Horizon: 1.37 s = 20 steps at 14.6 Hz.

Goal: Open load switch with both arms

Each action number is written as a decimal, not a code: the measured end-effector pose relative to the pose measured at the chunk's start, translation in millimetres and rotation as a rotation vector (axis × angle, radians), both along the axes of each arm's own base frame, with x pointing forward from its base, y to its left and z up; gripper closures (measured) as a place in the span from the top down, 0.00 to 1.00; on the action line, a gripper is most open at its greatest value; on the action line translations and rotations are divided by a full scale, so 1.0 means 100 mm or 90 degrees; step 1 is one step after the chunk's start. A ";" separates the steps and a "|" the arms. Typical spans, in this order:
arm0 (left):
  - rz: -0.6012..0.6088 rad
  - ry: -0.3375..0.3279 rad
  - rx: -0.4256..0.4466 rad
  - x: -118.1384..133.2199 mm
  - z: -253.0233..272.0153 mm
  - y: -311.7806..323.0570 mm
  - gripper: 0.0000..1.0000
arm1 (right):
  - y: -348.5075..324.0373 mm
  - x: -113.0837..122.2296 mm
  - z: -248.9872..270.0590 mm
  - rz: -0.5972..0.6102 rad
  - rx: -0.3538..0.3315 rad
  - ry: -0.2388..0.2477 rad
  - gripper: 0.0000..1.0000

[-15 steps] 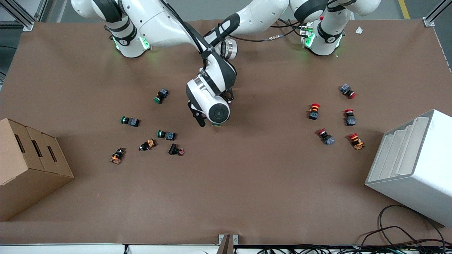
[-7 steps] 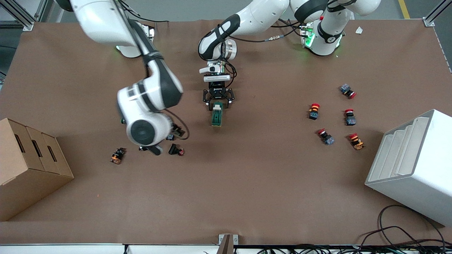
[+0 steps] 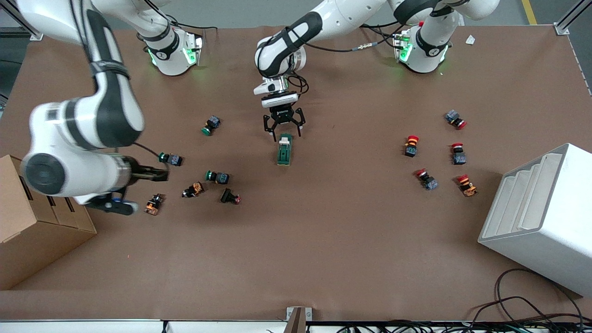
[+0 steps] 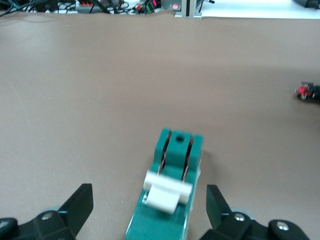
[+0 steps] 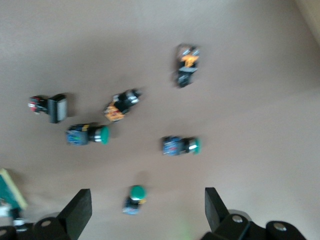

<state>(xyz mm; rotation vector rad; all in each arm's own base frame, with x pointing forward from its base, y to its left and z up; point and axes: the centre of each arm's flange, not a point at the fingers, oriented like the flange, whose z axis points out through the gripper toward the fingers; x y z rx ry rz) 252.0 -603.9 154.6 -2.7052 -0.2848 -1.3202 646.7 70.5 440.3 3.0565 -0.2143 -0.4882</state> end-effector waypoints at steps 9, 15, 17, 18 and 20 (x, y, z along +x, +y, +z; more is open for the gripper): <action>-0.037 0.297 0.022 1.38 2.36 0.28 1.00 | -1.15 -0.20 0.92 0.020 0.036 -0.093 1.00; -0.089 0.419 0.011 2.35 3.61 1.45 1.00 | -1.08 -0.31 1.23 0.050 0.036 -0.118 1.00; -0.082 0.446 0.029 2.57 3.81 1.83 1.00 | -1.08 -0.32 1.31 0.051 0.034 -0.127 1.00; -0.073 0.451 0.032 2.64 3.89 1.98 1.00 | -1.08 -0.32 1.33 0.051 0.034 -0.131 1.00; -0.071 0.467 0.017 2.78 4.04 2.28 1.00 | -1.07 -0.32 1.35 0.052 0.034 -0.133 1.00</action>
